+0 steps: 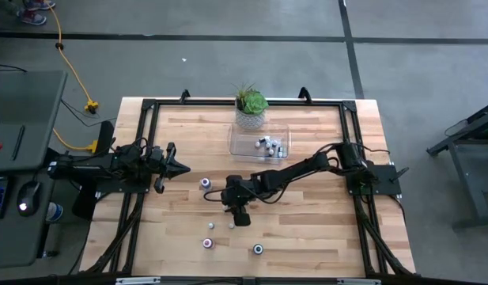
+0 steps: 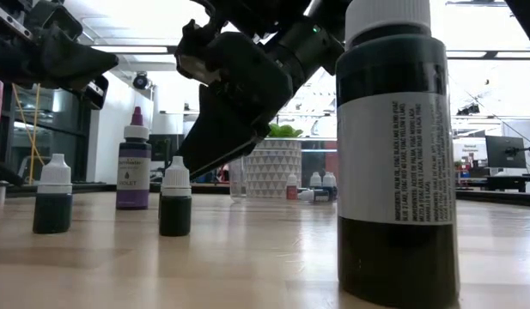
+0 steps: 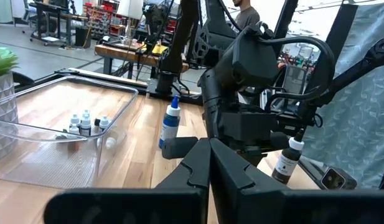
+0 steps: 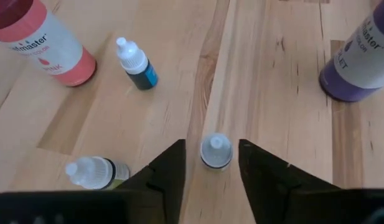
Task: Pick & Place food coloring
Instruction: Put the small black food coloring bottle into the bin
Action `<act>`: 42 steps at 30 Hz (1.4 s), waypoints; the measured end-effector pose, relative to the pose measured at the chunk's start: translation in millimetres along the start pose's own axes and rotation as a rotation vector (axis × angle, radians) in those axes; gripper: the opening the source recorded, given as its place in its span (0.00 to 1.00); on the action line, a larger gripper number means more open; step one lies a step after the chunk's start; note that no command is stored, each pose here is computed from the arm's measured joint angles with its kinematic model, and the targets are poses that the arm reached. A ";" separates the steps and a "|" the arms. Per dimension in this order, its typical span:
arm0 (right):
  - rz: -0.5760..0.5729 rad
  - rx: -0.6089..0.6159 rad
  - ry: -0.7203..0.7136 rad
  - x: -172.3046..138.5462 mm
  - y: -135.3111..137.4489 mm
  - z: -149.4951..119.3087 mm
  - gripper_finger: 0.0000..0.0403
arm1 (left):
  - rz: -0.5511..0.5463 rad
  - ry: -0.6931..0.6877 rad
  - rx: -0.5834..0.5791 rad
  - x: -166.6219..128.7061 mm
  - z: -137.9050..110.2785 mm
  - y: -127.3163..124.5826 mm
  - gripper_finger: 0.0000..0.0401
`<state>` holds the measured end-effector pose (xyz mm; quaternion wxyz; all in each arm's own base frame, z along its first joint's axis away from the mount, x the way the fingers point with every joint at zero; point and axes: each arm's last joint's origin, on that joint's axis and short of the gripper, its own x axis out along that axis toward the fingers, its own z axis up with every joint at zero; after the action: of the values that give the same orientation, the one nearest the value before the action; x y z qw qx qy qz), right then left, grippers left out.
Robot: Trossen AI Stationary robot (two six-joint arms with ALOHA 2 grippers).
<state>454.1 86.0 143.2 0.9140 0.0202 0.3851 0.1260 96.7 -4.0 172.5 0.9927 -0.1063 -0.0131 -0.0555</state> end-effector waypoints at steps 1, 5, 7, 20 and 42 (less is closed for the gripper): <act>0.001 0.000 -0.001 -0.1 0.1 0.1 0.32 | 0.000 0.000 0.000 0.0 0.1 0.0 0.00; 0.000 -0.001 -0.003 -0.1 0.0 0.4 0.26 | 0.000 0.000 0.000 0.0 0.1 0.0 0.00; 0.001 -0.001 -0.008 -0.1 0.0 0.9 0.23 | 0.000 0.000 0.000 0.0 0.1 0.0 0.00; 0.045 -0.027 -0.021 -0.3 1.4 2.3 0.08 | 0.000 0.000 0.000 0.0 0.0 0.0 0.00; -0.204 -0.088 -0.126 -154.3 -65.5 59.7 0.08 | 0.000 0.000 0.000 0.0 0.0 0.0 0.00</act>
<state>406.8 -11.7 284.2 0.9445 -0.0512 0.3211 0.0475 96.7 -4.0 172.5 0.9927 -0.1063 -0.0133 -0.0557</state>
